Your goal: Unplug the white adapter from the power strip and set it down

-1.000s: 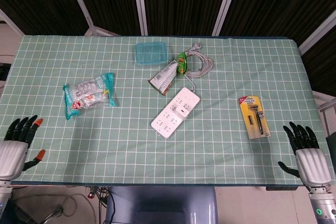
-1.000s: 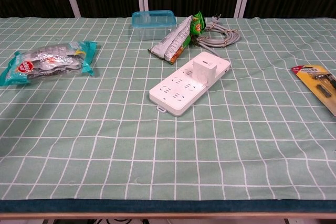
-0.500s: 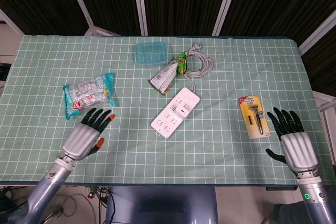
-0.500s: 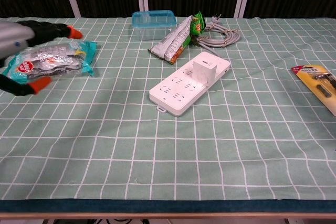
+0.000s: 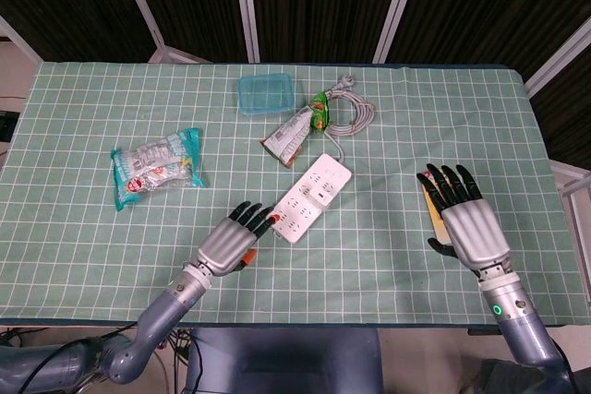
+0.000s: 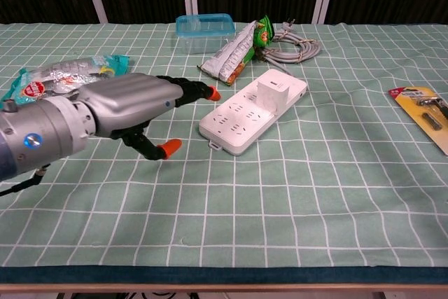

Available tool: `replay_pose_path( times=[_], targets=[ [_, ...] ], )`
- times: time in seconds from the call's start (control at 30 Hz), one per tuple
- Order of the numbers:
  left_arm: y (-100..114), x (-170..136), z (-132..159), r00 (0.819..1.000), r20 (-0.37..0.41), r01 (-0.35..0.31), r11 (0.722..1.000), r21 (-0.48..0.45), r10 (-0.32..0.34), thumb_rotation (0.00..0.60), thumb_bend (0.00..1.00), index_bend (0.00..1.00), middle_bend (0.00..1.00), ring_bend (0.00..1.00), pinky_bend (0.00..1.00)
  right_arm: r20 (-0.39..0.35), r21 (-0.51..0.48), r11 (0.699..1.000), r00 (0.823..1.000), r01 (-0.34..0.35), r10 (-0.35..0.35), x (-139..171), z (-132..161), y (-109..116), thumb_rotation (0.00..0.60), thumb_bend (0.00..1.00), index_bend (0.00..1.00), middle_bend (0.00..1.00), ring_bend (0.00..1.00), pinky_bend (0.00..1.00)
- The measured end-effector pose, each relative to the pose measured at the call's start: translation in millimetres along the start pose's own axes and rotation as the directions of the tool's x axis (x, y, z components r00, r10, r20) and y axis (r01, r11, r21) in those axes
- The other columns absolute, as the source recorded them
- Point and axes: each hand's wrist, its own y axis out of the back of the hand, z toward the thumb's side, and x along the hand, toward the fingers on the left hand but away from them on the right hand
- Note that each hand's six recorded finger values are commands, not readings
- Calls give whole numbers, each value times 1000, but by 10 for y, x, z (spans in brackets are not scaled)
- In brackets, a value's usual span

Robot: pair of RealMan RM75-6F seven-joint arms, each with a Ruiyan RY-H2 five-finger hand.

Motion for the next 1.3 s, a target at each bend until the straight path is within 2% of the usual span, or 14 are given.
replay_pose_path(
  times=[0.2,0.33,0.5,0.67,0.87,1.3],
  targets=[
    [-119,155,112,999,7,34,999,3,-34,600,457,92,39,2,92,-38,22,999,999,-26,27,-280,200,8,600,156,0,0,0,4],
    [-171,219,180,999,13,45,999,0,-45,600,457,95,40,2,92,-87,47,998,995,-35,39,-456,392,-2,600,155,0,0,0,47],
    [-193,273,223,999,16,45,999,1,-45,600,457,98,40,14,97,-156,77,996,986,-46,58,-659,635,-36,600,155,5,1,16,108],
    [-221,289,239,999,18,49,999,6,-49,600,457,98,46,18,99,-218,113,992,973,-47,71,-868,874,-78,600,155,55,36,64,140],
    [-306,297,233,997,17,72,997,6,-72,600,457,99,47,18,101,-236,119,990,966,-78,104,-1080,1043,-222,600,155,83,67,95,163],
    [-377,302,238,996,25,81,997,2,-81,600,457,99,47,18,101,-244,199,969,950,-146,193,-1314,1147,-632,600,156,211,127,150,209]
  ],
)
